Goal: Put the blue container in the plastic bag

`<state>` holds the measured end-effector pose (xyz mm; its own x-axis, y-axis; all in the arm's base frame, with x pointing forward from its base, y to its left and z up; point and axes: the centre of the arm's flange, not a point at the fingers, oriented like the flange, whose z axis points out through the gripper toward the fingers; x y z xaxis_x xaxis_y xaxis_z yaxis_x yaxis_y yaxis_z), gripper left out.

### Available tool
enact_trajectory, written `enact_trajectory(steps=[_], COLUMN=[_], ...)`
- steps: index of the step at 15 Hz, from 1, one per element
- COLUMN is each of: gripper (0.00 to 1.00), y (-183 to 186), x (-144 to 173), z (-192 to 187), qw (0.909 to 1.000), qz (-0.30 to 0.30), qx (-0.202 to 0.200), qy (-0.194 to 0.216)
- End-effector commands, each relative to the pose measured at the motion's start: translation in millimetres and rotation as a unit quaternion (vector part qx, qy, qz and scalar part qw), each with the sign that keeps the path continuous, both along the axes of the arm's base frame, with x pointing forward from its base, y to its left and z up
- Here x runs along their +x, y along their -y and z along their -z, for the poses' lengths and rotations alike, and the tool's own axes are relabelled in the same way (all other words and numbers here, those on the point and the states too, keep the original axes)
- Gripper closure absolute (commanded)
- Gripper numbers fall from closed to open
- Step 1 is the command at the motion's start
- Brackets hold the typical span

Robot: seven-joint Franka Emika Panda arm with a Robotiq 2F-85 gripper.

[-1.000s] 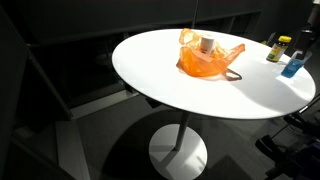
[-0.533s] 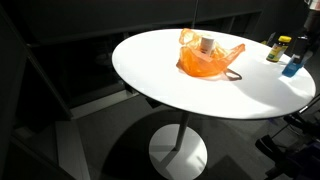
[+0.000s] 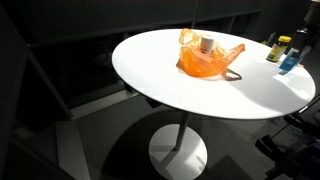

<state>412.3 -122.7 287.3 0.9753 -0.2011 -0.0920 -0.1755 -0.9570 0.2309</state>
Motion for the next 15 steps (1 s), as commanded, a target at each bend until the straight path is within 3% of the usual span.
enact_trajectory(steps=[1, 7, 13, 14, 15], gripper=[0.55, 0.55, 0.55, 0.30, 0.30], y=[-21, -69, -95, -95, -96], x=[14, 34, 43, 43, 43], z=[-41, -94, -115, -103, -104], qw=[0.9998, 0.9978, 0.9951, 0.9952, 0.9952], qz=[-0.002, -0.037, -0.061, -0.058, -0.059], qx=[0.009, 0.025, 0.024, 0.018, 0.018], qy=[0.015, 0.049, 0.073, 0.076, 0.077])
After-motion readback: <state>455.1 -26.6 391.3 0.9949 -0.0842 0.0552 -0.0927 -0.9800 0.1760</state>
